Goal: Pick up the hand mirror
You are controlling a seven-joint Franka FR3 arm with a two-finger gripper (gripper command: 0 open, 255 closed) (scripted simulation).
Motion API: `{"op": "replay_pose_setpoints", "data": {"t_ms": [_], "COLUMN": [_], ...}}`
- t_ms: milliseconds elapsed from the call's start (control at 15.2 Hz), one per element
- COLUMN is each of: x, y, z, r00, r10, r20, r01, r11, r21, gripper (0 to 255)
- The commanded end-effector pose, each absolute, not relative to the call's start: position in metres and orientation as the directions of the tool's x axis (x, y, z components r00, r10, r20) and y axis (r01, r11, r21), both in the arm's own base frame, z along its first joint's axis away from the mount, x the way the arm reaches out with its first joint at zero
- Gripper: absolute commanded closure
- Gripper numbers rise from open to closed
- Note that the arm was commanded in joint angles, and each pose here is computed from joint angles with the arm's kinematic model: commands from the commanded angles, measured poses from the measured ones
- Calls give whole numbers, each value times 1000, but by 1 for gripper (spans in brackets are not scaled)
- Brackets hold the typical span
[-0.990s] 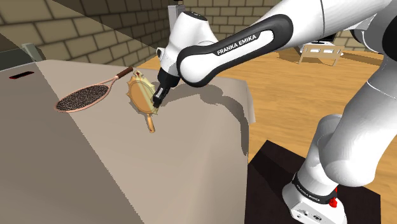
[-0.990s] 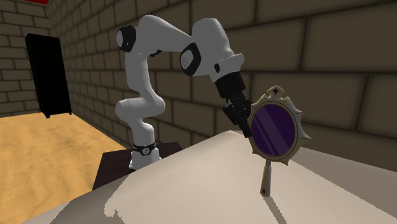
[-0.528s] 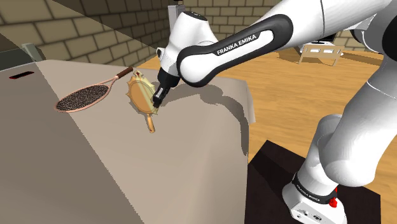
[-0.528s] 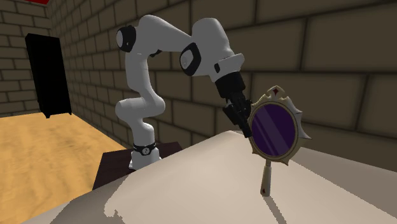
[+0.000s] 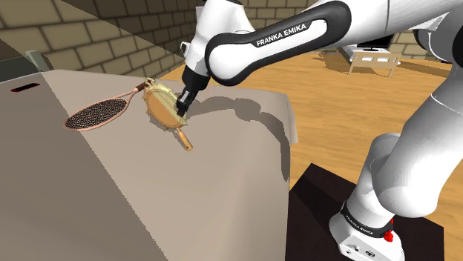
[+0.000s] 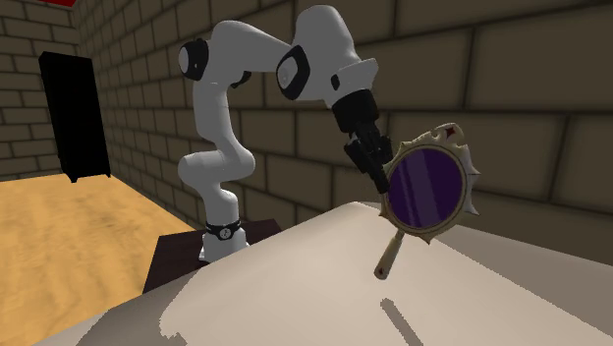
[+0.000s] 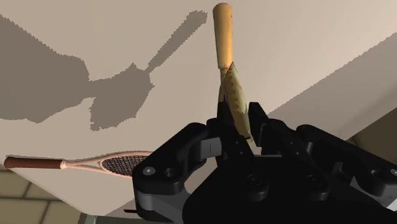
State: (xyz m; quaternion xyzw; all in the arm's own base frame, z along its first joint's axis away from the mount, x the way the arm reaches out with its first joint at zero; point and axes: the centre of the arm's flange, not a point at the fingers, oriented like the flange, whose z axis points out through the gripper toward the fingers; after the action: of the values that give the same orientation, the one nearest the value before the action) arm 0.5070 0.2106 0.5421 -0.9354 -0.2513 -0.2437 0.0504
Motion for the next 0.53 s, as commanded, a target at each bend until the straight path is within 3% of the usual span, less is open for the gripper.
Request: {"op": "replay_pose_setpoints", "data": {"t_ms": [0,462], "x": [507,507], "y": [211,211], "z": [553,586], "r00": [755,755], "r10": [445,445], "r20": [482,482], "r01": [495,495], "r11": [-869,-869], "r21": [28,28], "gripper": [255,255]}}
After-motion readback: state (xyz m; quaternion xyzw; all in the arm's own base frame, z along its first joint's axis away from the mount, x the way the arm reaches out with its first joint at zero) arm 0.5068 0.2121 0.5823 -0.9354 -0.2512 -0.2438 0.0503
